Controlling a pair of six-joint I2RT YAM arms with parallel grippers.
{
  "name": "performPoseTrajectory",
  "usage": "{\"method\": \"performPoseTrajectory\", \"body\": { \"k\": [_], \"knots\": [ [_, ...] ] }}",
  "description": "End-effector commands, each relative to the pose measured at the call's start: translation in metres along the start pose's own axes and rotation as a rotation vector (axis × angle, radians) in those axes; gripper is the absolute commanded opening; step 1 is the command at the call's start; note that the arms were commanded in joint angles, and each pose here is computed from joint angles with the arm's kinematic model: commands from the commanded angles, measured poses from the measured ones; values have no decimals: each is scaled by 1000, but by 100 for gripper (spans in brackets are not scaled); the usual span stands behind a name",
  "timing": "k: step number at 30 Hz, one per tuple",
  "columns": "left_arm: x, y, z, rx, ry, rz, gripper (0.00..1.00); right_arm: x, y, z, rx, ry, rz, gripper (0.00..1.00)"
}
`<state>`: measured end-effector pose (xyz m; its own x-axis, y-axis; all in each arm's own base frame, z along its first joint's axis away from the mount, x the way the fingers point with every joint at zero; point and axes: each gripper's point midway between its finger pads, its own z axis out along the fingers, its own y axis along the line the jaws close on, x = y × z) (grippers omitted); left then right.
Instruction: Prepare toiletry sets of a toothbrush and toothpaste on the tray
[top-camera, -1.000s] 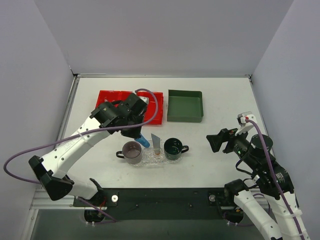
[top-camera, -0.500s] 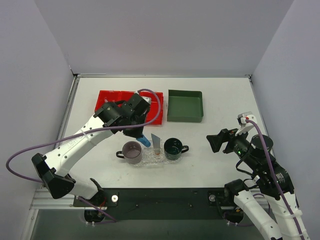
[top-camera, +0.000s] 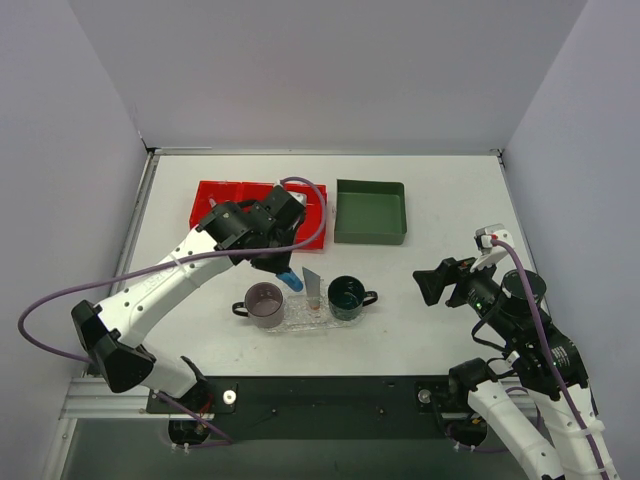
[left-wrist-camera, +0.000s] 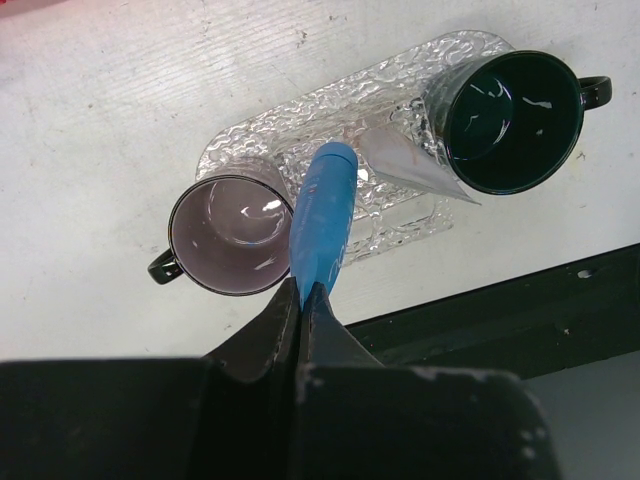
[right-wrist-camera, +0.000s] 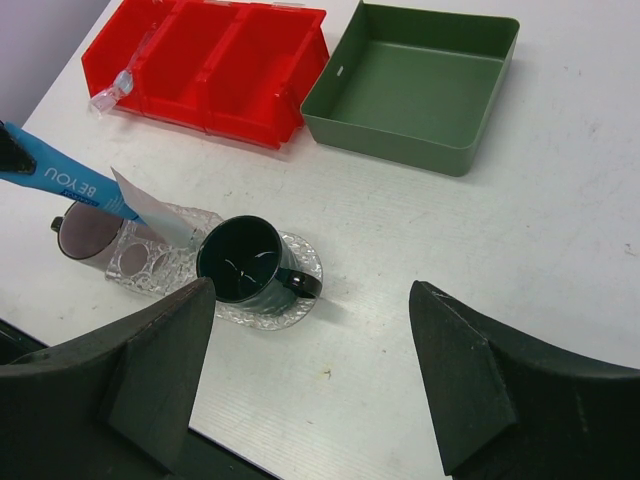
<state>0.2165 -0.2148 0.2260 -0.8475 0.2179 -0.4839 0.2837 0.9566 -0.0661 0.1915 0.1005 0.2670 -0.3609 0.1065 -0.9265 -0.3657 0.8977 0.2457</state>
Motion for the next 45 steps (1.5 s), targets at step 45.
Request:
{"method": "performPoseTrajectory", "body": {
  "k": [45],
  "knots": [
    [-3,-4,14,-26,25,41,0,1,-6,1,30,-9,0,73]
  ]
}}
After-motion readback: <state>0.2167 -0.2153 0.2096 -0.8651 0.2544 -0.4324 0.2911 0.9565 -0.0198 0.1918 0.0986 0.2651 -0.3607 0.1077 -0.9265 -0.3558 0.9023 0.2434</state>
